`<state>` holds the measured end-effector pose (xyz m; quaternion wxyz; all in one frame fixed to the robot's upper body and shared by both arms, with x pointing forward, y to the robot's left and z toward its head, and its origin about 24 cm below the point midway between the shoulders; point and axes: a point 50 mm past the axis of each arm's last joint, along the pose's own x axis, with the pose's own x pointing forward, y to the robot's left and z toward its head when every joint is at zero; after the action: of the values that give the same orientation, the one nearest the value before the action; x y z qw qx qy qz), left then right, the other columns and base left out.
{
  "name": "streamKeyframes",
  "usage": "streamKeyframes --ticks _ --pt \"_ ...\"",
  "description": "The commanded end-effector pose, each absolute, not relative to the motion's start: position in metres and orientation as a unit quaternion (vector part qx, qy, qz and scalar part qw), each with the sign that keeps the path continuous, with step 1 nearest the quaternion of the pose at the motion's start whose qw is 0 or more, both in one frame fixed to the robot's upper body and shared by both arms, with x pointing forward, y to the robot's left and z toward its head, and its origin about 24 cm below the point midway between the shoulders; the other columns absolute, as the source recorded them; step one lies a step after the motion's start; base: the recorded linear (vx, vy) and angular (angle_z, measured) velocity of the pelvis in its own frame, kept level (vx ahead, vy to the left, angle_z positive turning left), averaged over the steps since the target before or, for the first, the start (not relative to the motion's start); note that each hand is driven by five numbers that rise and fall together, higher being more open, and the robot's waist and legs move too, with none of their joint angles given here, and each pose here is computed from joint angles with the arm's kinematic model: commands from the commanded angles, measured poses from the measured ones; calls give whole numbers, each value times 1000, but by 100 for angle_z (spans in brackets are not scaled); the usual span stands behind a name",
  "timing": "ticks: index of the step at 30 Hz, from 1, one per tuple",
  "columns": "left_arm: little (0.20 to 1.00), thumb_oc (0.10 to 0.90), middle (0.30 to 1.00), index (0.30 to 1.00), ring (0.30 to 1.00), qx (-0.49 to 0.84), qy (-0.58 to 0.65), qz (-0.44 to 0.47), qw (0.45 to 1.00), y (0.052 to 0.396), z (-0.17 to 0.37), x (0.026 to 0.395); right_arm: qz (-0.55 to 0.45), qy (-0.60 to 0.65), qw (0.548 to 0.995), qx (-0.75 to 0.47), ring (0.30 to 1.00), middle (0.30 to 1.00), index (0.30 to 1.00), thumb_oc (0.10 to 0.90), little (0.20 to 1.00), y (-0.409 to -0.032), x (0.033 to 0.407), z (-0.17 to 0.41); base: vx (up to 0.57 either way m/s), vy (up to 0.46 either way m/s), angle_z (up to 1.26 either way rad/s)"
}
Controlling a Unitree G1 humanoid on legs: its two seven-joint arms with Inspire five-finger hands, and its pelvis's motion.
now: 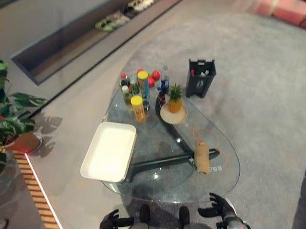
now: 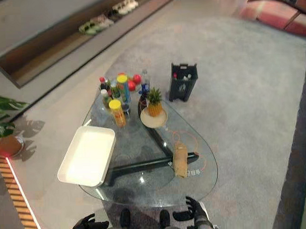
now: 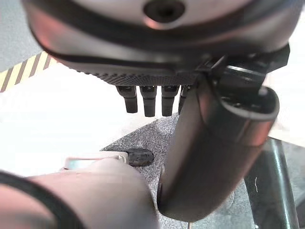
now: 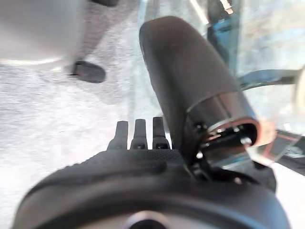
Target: Wipe the table with a cloth and put it in the basket.
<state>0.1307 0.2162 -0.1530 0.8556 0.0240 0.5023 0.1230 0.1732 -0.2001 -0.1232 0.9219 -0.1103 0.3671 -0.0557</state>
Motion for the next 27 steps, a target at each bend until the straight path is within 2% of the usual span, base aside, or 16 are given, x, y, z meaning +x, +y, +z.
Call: streamKeyframes --ticks 1,13,27 --pt "900 800 900 900 900 11 474 120 872 202 -149 146 -75 215 968 -105 900 900 900 800 900 -188 228 -73 -122 27 1" --pt "900 800 900 900 900 -11 444 136 886 201 -141 157 -145 21 983 -114 900 900 900 800 900 -191 261 8 -67 32 1" --pt "900 800 900 900 900 -26 399 112 910 186 -126 184 -254 -132 956 -70 900 900 900 800 900 -194 286 81 -14 11 1"
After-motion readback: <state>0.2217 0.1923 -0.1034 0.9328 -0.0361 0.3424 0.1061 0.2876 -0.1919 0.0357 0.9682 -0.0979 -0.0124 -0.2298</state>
